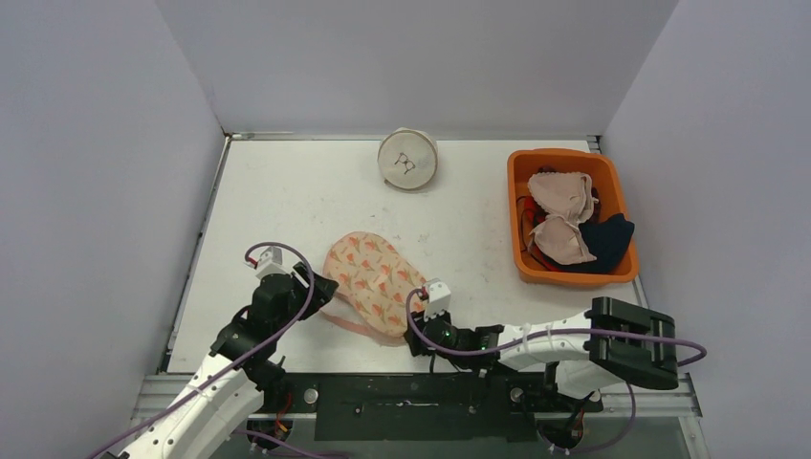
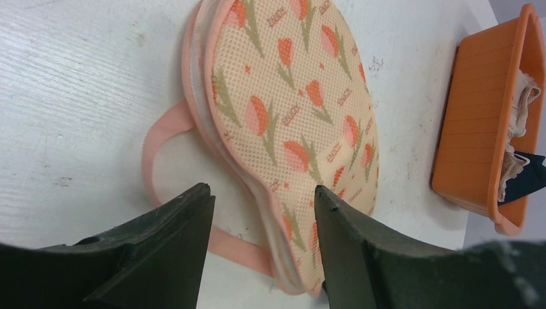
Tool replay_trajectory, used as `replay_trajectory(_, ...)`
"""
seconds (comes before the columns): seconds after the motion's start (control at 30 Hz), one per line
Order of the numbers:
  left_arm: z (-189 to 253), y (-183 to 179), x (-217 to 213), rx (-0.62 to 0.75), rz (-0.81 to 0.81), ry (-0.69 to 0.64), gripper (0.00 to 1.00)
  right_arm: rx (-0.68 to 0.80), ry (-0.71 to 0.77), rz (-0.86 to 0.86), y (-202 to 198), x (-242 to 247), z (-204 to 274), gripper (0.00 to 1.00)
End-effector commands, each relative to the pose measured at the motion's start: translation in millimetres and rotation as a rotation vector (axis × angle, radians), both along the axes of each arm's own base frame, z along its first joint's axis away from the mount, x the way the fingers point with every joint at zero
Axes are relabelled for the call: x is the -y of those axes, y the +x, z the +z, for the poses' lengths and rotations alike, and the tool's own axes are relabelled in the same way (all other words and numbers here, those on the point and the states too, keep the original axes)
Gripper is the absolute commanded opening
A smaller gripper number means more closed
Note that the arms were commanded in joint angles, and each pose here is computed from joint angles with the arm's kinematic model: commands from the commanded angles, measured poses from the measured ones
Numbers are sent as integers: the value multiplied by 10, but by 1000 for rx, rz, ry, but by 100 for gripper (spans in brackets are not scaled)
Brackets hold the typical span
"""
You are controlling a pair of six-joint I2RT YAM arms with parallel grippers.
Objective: Unzip the laundry bag and remove the bra
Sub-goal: Move the laundry bag to the center of the board.
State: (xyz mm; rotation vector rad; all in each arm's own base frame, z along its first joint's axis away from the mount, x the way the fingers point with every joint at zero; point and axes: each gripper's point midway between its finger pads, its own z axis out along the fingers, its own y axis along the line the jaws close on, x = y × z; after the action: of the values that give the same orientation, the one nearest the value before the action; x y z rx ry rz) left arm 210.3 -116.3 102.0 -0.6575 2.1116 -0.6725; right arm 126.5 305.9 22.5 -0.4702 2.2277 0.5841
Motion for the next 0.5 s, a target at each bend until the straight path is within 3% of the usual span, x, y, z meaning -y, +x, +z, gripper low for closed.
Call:
replay_trajectory(0.0,88,31,47,24,-24,-11,57,1,-10,-124,275,332,-10,47)
replay_trajectory(0.17,56,-1,129,8,-51,-53,60,38,10,-120,414,426,200,50)
replay_trajectory(0.37,39,-58,489,-16,-126,-298,65,69,122,-37,331,330,698,60)
replay_trajectory(0.47,72,-5,625,-6,-145,-384,66,87,200,-14,314,229,949,61)
